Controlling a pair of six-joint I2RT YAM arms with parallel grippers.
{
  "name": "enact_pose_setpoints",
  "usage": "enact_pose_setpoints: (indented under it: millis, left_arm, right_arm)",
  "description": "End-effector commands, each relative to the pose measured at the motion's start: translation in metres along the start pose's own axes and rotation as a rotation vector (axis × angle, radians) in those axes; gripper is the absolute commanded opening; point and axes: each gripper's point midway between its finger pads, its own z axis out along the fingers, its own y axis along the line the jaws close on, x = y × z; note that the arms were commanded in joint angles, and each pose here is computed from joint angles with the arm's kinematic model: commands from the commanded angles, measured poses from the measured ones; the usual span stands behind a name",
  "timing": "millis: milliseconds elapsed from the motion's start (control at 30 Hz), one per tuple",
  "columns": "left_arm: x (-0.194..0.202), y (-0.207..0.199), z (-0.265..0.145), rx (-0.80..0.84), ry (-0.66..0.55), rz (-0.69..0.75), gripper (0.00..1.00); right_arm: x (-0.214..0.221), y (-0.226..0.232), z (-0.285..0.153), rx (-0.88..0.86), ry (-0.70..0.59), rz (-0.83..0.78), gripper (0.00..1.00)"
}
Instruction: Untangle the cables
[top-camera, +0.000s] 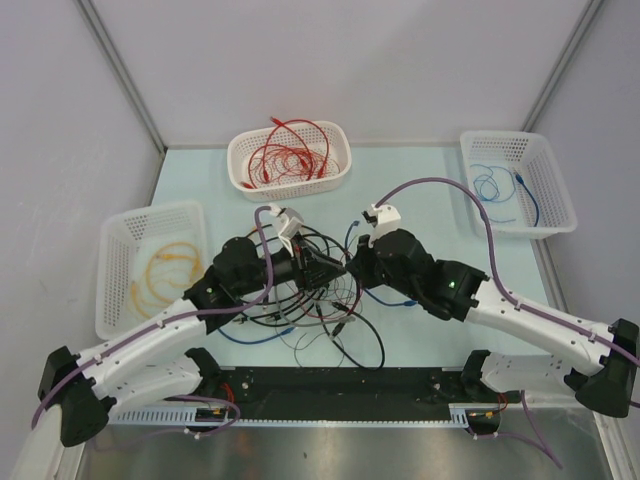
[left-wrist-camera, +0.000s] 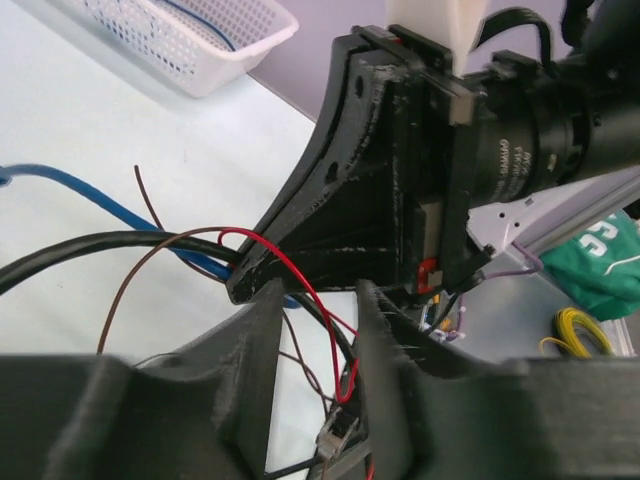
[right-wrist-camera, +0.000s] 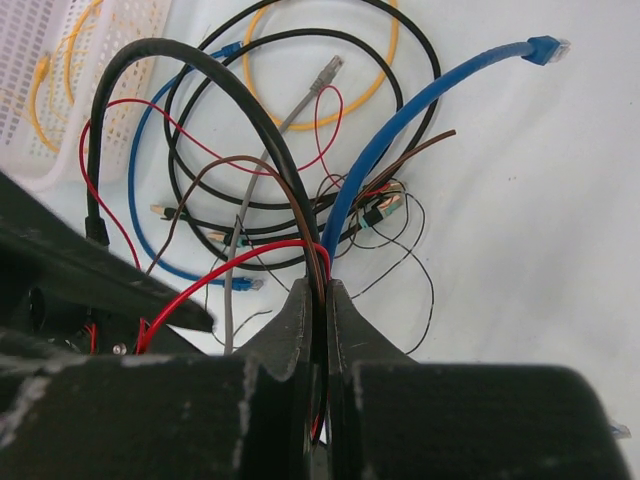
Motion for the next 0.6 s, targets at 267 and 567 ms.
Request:
enact_pose_setpoints:
  millis: [267,567]
  left_arm:
    - [-0.03,0.002,0.004,-0.061,-0.071,0.043,0.0]
    - [-0.131,-0.036,-0.017,-0.118,-0.203,0.177,0.0]
  right_arm:
    - [-0.015,0.014,-0.009,-0.04,-0.053,0.023,0.03]
    - [-0.028,0.013,-0.024,-0.052,-0.102,0.047,0.66]
